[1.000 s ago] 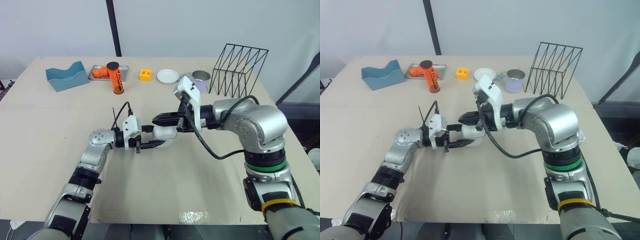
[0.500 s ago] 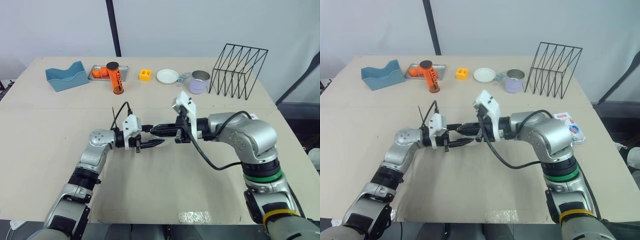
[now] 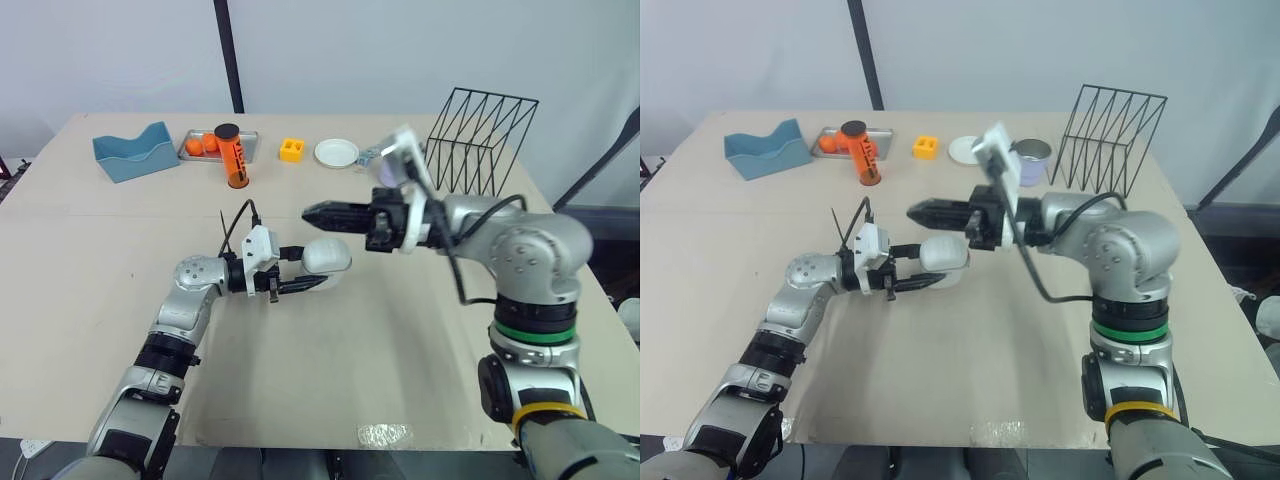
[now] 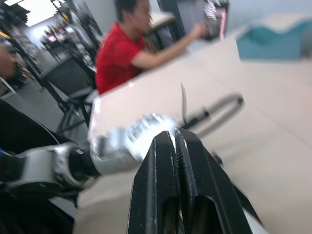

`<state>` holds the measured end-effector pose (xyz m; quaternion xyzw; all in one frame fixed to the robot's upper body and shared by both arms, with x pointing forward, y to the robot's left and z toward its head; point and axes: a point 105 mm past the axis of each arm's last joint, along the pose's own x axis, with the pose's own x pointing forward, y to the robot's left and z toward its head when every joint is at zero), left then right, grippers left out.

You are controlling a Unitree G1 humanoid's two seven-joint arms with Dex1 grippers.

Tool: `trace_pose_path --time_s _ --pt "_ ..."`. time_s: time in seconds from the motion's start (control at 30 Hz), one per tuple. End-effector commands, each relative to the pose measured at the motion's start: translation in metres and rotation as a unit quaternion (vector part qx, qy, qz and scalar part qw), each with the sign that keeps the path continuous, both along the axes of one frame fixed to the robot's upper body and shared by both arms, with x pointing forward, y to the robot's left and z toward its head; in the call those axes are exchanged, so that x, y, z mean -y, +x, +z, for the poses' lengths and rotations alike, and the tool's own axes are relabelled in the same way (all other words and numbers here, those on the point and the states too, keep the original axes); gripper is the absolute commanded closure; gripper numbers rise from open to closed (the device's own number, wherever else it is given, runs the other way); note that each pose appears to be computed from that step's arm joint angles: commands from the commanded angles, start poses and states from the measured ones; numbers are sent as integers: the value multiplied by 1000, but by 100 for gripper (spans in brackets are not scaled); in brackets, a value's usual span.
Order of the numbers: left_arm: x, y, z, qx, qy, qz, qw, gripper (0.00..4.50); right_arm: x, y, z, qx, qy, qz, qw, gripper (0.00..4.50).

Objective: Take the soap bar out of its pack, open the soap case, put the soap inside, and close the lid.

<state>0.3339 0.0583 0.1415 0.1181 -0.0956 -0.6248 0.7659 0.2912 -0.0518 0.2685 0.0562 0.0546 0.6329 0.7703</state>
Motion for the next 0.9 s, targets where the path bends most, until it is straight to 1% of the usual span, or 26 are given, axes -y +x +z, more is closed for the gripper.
trace_pose_path --time_s 0.03,0.17,0.27,0.47,0.57,0.7,0.8,0.9 --pt "-2 -4 14 27 -17 -8 999 256 7 -7 12 26 10 -6 1000 435" --pt "-2 -13 14 9 -30 -22 999 256 12 -4 -4 4 -10 -30 999 435" --pt "-5 -18 8 -1 -23 -26 999 256 9 -5 -23 -12 -34 -34 999 435" --pt "-7 -20 -2 -9 -12 -21 1000 256 0 -9 -53 -40 -69 -29 996 435" --pt "-7 -20 -2 -9 -12 -21 1000 256 -1 -13 -71 -53 -96 -26 994 435" --pt "-4 -20 0 -6 -16 -23 1000 256 0 -9 -88 -77 -114 -39 990 435" --pt "-4 -21 1 -3 -18 -25 1000 256 1 -7 -91 -86 -109 -44 989 435" --pt "-5 -20 -1 -3 -14 -24 1000 256 3 -8 -77 -83 -75 -37 993 435"
